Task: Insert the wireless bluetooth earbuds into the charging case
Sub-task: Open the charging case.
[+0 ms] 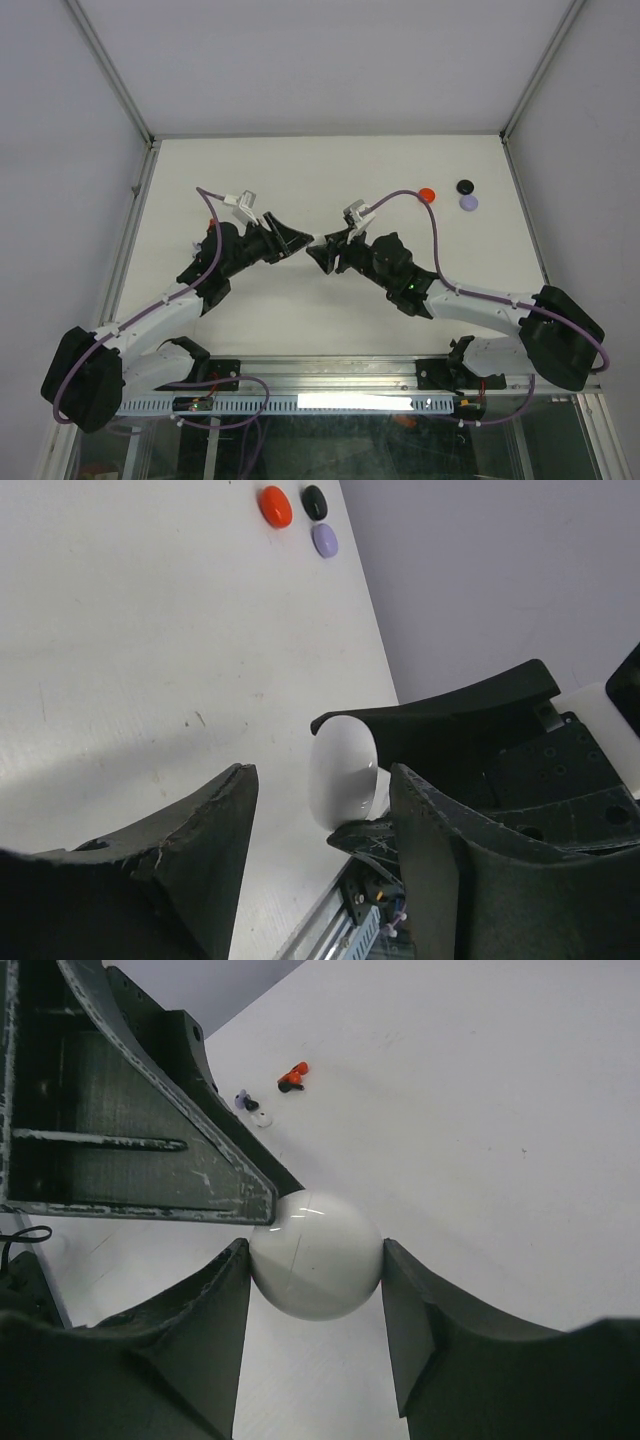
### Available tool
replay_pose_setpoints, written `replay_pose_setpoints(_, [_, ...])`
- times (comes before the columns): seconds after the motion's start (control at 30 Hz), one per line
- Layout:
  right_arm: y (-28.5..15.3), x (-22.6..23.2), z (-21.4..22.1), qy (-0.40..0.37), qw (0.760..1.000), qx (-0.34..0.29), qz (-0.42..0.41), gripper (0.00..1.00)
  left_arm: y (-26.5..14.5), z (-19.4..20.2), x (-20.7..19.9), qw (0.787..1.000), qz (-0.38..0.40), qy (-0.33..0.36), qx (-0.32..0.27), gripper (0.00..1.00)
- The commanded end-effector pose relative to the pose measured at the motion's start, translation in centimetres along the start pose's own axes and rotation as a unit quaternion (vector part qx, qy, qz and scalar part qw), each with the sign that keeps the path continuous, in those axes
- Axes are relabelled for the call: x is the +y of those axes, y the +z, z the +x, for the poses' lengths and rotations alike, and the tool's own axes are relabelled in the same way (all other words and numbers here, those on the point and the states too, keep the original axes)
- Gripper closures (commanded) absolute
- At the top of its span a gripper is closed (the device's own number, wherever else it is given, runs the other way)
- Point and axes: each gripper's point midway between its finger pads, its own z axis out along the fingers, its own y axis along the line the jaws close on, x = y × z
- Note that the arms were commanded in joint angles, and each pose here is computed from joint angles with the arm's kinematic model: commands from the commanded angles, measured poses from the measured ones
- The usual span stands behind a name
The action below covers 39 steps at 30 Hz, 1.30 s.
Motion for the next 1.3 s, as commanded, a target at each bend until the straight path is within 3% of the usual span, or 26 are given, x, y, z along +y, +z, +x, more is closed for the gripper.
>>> replay_pose_setpoints(0.0, [0.4, 1.1, -2.4, -0.012, 0.999, -0.047, -0.022, 0.49, 0.3, 0.5, -1.4, 0.999, 0.035, 0.017, 0.012, 0.44])
replay_pose_setpoints(0.27, [0.5, 1.1, -2.3, -0.014, 0.999, -0.048, -0.020, 0.48, 0.6, 1.5, -1.8, 0.998, 0.044, 0.032, 0.032, 0.50])
replay_pose_setpoints(0.6, [0.4, 1.6, -2.7, -0.014, 0.998, -0.057, -0.033, 0.45, 1.0, 2.5, -2.2, 0.996, 0.057, 0.041, 0.045, 0.67])
replay_pose_setpoints(1.03, [0.2, 2.4, -3.3, -0.031, 0.996, -0.066, -0.057, 0.43, 1.0, 3.3, -2.7, 0.994, 0.075, 0.039, 0.067, 0.64])
replay_pose_setpoints(1.27, [0.1, 2.3, -3.2, -0.036, 0.996, -0.060, -0.062, 0.38, 0.9, 3.2, -2.7, 0.993, 0.070, 0.064, 0.070, 0.84])
